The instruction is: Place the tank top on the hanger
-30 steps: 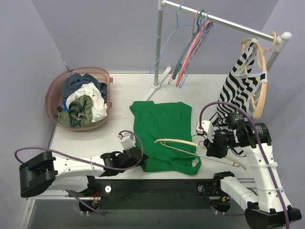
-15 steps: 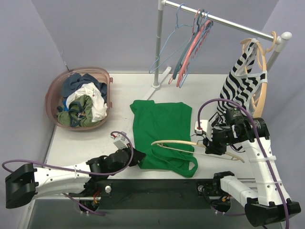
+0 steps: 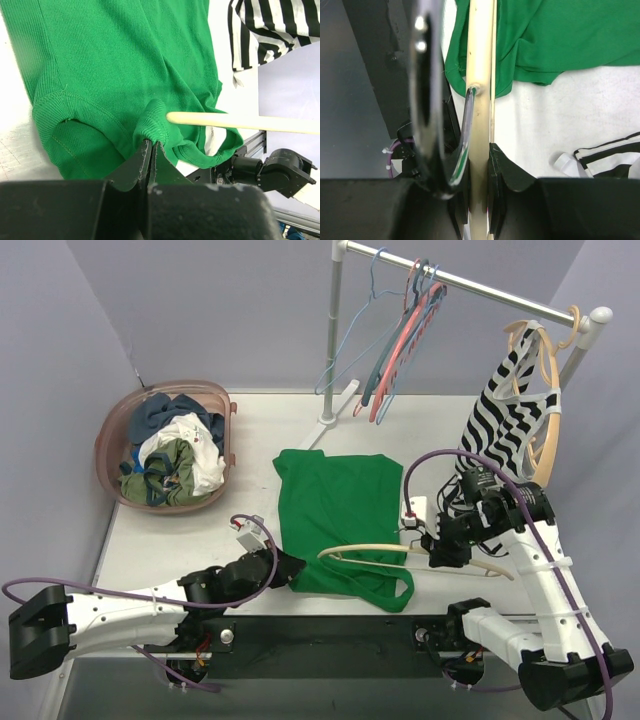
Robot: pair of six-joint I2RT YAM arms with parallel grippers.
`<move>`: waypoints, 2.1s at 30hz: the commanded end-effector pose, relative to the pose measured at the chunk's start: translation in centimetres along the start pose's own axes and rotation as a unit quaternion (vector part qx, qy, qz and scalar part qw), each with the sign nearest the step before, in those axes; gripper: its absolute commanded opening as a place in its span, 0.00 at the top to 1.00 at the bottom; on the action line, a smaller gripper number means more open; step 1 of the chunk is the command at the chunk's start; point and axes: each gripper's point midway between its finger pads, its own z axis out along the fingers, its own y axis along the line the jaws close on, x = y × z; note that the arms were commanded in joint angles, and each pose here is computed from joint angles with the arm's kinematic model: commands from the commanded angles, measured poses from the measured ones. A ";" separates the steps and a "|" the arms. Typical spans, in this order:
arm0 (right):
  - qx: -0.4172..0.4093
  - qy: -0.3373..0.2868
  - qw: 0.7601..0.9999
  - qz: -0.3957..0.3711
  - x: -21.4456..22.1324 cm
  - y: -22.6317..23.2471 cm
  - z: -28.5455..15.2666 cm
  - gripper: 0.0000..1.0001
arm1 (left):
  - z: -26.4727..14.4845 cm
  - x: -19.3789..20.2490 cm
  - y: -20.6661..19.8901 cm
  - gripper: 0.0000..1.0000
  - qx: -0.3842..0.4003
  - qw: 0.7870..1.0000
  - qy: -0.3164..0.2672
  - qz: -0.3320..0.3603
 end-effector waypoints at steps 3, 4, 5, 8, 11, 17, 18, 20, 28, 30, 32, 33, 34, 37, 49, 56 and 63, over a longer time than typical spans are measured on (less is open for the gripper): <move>-0.102 0.051 0.992 0.058 2.1 4.9 -0.4 1.00 | -0.2 -0.9 -1.0 1.00 0.016 1.000 -0.015 0.002; -0.100 0.055 0.992 0.057 2.2 4.7 -0.4 1.00 | -0.2 -1.0 -0.9 1.00 0.015 1.000 -0.016 0.004; -0.098 0.058 0.992 0.059 2.3 4.6 -0.4 1.00 | -0.2 -0.9 -0.8 1.00 0.013 1.000 -0.014 0.005; -0.094 0.064 0.992 0.061 2.5 4.7 -0.5 1.00 | -0.3 -0.8 -0.6 1.00 0.014 1.000 -0.014 0.004; -0.114 0.055 0.990 0.061 2.2 5.3 -0.1 1.00 | -0.5 -1.0 -1.0 1.00 0.030 0.999 -0.016 0.004; -0.158 0.013 0.986 0.053 0.3 5.8 1.0 1.00 | -1.3 -1.6 -4.0 1.00 0.094 0.995 -0.020 0.016; -0.156 0.004 0.986 0.052 -0.1 5.5 1.2 1.00 | -1.4 -1.5 -4.4 1.00 0.102 0.994 -0.016 0.023; -0.162 -0.013 0.985 0.057 -1.1 5.1 1.4 1.00 | -1.6 -1.5 -5.0 1.00 0.113 0.993 -0.013 0.029; -0.101 -0.012 0.992 0.078 -1.3 1.6 3.2 1.00 | -3.1 -2.0 -7.3 1.00 0.163 0.986 -0.009 0.037; -0.085 -0.004 0.992 0.088 -0.8 1.1 3.3 1.00 | -3.3 -2.1 -7.0 1.00 0.159 0.986 -0.011 0.044; -0.081 -0.004 0.993 0.092 -0.6 1.1 3.3 1.00 | -3.7 -2.4 -6.8 1.00 0.159 0.986 -0.015 0.042; -0.080 -0.005 0.993 0.091 -0.5 1.2 3.3 1.00 | -3.9 -2.4 -6.7 1.00 0.159 0.986 -0.015 0.043; -0.083 -0.008 0.992 0.093 -0.4 1.4 3.4 1.00 | -4.1 -2.6 -6.8 1.00 0.164 0.985 -0.017 0.042; -0.106 -0.031 0.990 0.091 -1.1 2.2 3.6 1.00 | -4.5 -2.7 -7.4 1.00 0.178 0.983 -0.017 0.038; -0.139 -0.138 0.979 0.063 -6.2 1.9 3.7 1.00 | -4.9 -3.9 -11.9 1.00 0.217 0.974 -0.023 0.054; -0.138 -0.183 0.972 0.049 -8.4 0.9 3.9 1.00 | -7.1 -7.5 -15.6 1.00 0.264 0.961 -0.081 0.032; -0.139 -0.212 0.967 0.037 -9.8 0.1 3.9 1.00 | -9.2 -9.3 -18.5 1.00 0.315 0.943 -0.102 0.016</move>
